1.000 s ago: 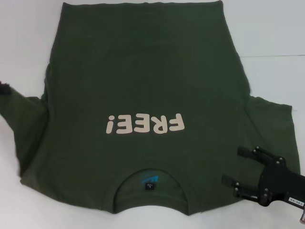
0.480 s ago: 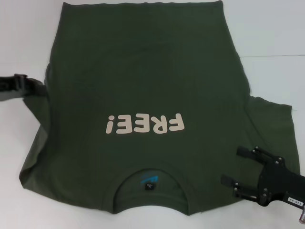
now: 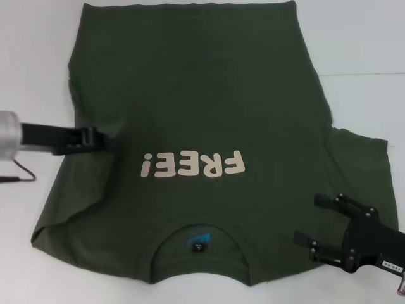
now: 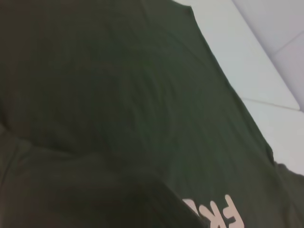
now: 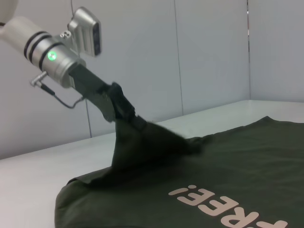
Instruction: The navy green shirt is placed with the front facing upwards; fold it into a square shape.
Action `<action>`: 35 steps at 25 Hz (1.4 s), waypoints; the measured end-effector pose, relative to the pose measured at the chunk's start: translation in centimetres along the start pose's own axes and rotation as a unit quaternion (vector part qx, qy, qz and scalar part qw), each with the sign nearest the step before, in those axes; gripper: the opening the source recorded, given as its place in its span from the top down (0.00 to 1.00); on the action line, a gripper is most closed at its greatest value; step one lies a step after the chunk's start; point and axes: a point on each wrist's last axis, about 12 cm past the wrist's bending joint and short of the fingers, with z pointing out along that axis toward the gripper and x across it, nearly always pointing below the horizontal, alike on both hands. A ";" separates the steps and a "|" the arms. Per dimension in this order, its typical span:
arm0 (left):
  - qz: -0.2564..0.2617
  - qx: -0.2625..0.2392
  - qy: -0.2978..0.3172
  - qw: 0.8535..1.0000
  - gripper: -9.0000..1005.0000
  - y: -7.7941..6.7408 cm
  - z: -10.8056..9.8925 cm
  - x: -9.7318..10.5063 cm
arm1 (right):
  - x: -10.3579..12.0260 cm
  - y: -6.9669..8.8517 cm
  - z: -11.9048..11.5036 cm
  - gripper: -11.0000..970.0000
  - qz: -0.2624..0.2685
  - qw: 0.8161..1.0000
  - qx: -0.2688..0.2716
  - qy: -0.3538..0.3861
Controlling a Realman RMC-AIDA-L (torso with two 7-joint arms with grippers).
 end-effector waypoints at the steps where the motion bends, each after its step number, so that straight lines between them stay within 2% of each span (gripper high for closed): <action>1: 0.000 -0.001 0.001 1.000 0.96 -0.1 0.6 0.3 | 0.0 0.0 0.0 0.05 0.000 1.000 0.000 0.000; 9: -0.027 -0.018 -0.011 0.999 0.94 0.7 2.1 1.9 | 0.1 0.1 0.0 0.05 0.002 1.000 0.000 -0.001; 12: -0.043 -0.007 -0.020 0.999 0.89 1.2 1.9 2.3 | 0.0 0.1 0.0 0.05 0.002 1.000 -0.001 -0.001; 15: -0.052 0.012 -0.040 0.998 0.83 1.7 1.1 2.4 | 0.0 0.1 0.0 0.05 0.002 1.000 -0.001 -0.002; 21: -0.028 0.090 -0.123 0.988 0.61 2.8 -2.2 3.6 | -0.3 0.3 0.0 0.05 0.021 1.000 -0.011 -0.018; 25: -0.034 0.138 -0.145 0.979 0.42 3.5 -4.6 5.0 | -1.6 -0.3 -0.3 0.06 0.072 0.996 -0.020 -0.043; 26: -0.028 0.153 -0.150 0.976 0.40 3.5 -5.2 5.4 | -2.1 -0.6 -0.5 0.06 0.091 0.994 -0.023 -0.048; 31: 0.060 0.208 -0.178 0.960 0.29 3.1 -7.2 7.7 | -5.5 -3.1 -0.4 0.06 0.206 0.977 -0.047 -0.039; 35: 0.118 0.220 -0.167 0.954 0.21 2.6 -7.4 9.2 | -8.6 -5.8 -0.4 0.06 0.303 0.951 -0.057 0.024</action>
